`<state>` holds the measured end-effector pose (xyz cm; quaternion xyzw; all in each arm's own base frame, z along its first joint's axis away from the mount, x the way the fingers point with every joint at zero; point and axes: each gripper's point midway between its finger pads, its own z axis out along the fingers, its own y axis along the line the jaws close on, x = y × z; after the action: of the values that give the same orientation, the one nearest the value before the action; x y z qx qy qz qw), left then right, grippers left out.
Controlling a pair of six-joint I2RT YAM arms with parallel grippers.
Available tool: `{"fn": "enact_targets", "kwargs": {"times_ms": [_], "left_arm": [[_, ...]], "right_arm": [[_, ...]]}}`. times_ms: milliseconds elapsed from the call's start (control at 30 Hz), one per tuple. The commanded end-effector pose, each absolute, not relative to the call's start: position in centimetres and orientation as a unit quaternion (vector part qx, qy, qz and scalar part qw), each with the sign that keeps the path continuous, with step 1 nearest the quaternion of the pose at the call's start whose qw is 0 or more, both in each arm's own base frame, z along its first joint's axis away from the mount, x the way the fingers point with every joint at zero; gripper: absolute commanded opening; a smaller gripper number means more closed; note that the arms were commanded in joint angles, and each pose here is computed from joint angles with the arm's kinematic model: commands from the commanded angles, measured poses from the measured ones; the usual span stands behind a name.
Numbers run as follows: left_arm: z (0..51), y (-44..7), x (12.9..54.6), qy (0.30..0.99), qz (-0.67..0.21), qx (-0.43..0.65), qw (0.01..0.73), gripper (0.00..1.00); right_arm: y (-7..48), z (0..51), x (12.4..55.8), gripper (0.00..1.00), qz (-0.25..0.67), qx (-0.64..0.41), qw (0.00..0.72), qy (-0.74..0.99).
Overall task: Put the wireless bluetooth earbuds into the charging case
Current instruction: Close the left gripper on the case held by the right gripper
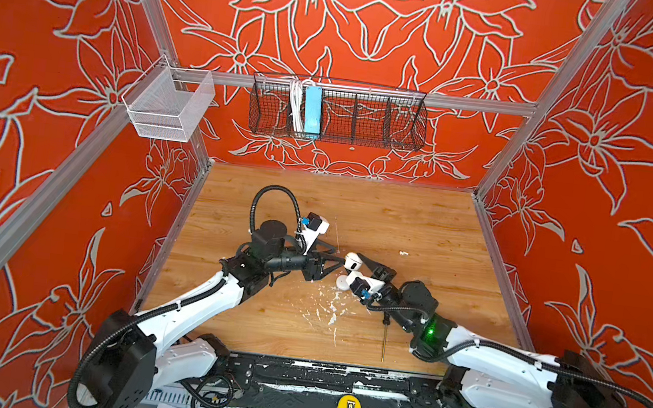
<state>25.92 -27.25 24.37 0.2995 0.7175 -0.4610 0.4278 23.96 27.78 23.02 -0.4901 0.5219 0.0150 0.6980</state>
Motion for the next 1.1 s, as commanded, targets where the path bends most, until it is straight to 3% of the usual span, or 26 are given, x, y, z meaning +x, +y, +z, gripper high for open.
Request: {"fn": "enact_targets", "kwargs": {"times_ms": [0,233,367,667,733,900,1067], "left_arm": [[23.9,-28.6,25.4,0.718,-0.453,0.330,0.411,0.57],[22.7,-30.4,25.2,0.729,-0.440,0.349,0.391,0.54],[21.9,-31.1,25.6,0.742,-0.431,0.350,0.375,0.44],[20.9,-32.0,26.3,0.757,-0.432,0.342,0.351,0.32],[20.9,-32.0,26.3,0.756,-0.432,0.343,0.353,0.34],[21.5,-31.9,25.6,0.743,-0.443,0.343,0.366,0.48],[22.4,-31.6,25.1,0.733,-0.451,0.341,0.379,0.49]], "right_arm": [[28.0,23.8,23.4,0.06,0.030,-0.486,0.708,0.512],[27.9,23.8,23.4,0.06,0.031,-0.485,0.705,0.517],[28.0,23.7,23.4,0.06,0.033,-0.486,0.704,0.516],[27.6,24.2,23.4,0.06,0.034,-0.474,0.712,0.517],[27.4,24.2,23.6,0.06,0.031,-0.465,0.715,0.521],[26.9,24.4,24.3,0.06,0.019,-0.446,0.717,0.535],[26.4,24.7,24.5,0.06,0.012,-0.433,0.722,0.540]]}}
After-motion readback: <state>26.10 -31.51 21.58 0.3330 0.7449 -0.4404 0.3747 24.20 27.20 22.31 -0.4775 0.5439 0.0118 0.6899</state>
